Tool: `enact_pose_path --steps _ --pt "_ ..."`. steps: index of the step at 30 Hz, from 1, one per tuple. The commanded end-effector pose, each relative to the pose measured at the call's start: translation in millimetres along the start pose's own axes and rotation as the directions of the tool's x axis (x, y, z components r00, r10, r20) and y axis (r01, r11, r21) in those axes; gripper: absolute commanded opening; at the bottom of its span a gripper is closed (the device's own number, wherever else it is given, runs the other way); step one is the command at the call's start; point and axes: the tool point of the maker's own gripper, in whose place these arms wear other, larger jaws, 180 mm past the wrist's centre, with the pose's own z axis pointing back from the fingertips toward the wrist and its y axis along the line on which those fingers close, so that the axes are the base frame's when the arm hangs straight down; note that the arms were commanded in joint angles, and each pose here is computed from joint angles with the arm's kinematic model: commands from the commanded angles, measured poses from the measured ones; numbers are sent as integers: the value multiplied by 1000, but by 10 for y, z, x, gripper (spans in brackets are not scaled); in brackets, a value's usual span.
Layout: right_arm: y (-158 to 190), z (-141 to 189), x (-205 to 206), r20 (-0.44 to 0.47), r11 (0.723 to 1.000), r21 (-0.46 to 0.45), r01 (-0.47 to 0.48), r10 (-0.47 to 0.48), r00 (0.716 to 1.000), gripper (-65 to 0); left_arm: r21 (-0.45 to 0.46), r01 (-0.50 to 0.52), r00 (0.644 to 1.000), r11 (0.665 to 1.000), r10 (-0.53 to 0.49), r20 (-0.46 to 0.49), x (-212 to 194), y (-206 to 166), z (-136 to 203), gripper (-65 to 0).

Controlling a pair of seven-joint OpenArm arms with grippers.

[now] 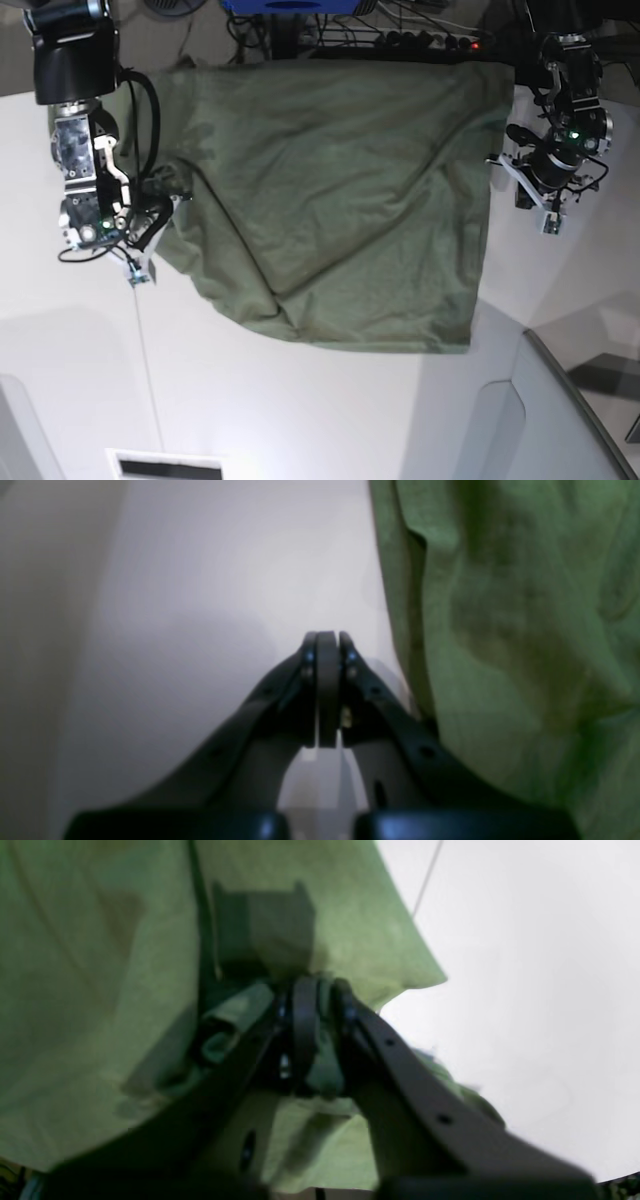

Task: Layout the t-shirt on the table in an organized manner, then fold the t-shirt properly
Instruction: 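Lift the shirt with both grippers, holding it up off the table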

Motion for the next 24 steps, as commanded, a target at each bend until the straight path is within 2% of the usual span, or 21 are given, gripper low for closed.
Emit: enact_pose_path --steps 1,6,10,14,18,21,24 --pt "-57 95 190 55 1000 -13 0 1 998 -633 16 6 999 1000 -7 35 122 81 18 -650" --pt "-104 396 452 140 999 -40 -10 15 990 -650 17 8 999 1000 -8 35 120 82 18 -650" --pt "-300 731 661 203 995 -101 -15 36 979 -650 15 5 999 1000 -6 35 121 75 17 -650" --pt "-547 955 663 232 986 -142 88 -53 971 -650 15 5 999 1000 -6 35 121 75 17 -650" --pt "-541 989 294 195 978 -140 157 -128 972 -650 15 5 999 1000 -6 35 121 75 17 -650" --pt "-224 941 -147 146 983 -89 162 -148 978 -650 15 5 999 1000 -5 34 115 75 16 -650" --pt "108 838 -555 58 985 -28 170 -168 984 -650 18 9 999 1000 -10 33 118 80 14 -650"
